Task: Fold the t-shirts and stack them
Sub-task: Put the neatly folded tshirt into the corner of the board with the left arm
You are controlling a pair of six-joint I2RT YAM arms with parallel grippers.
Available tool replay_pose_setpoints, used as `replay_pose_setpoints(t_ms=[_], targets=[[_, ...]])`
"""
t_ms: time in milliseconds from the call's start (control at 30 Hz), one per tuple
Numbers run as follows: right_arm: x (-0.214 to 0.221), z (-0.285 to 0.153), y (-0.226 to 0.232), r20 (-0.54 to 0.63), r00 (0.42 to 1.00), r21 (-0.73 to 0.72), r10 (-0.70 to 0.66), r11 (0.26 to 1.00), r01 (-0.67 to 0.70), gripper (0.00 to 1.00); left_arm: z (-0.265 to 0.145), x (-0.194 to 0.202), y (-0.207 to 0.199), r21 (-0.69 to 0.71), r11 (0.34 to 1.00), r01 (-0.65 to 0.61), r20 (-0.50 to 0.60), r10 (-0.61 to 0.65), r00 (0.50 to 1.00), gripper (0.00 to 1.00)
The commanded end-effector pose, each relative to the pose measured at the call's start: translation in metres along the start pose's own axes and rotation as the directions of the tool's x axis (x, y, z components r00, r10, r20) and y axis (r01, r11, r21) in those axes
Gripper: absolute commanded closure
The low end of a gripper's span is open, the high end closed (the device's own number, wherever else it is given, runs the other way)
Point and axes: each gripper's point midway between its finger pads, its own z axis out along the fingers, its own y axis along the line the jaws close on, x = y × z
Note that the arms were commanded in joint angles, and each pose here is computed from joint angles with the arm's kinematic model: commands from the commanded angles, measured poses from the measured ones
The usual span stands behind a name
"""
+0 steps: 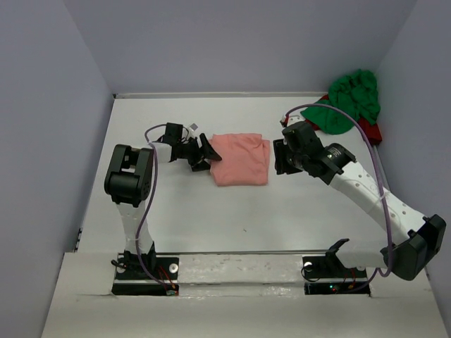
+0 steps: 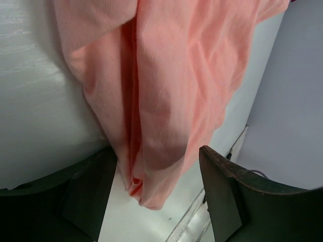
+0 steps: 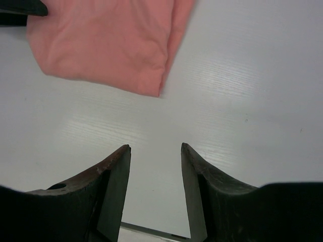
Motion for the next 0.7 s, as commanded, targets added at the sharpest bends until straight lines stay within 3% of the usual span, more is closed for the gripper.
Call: replay_pose_setpoints(t_ms=[0,233,667], targets=[[-0.02,-0.021,-0.001,0.089,0.996,-0.013,-0.003,1.0,0.005,0.49,0.003,-0.008,0.0,0.005,1.0,0.025,0.006,-0.025,1.0,0.21],[-0.017,-0.018,-0.001,0.073,0.997,-0.013,0.0,1.0,0.001,0.49,0.015,-0.013,0.014,-0.044,0.998,0.036,0.003,-0.036,0.999,0.21],[-0.012,-0.009,0.0,0.05,0.999,-0.008,-0.004,1.0,0.004,0.49,0.05,0.002,0.004,-0.02,0.999,0.031,-0.067,-0.033,0.997,0.25]])
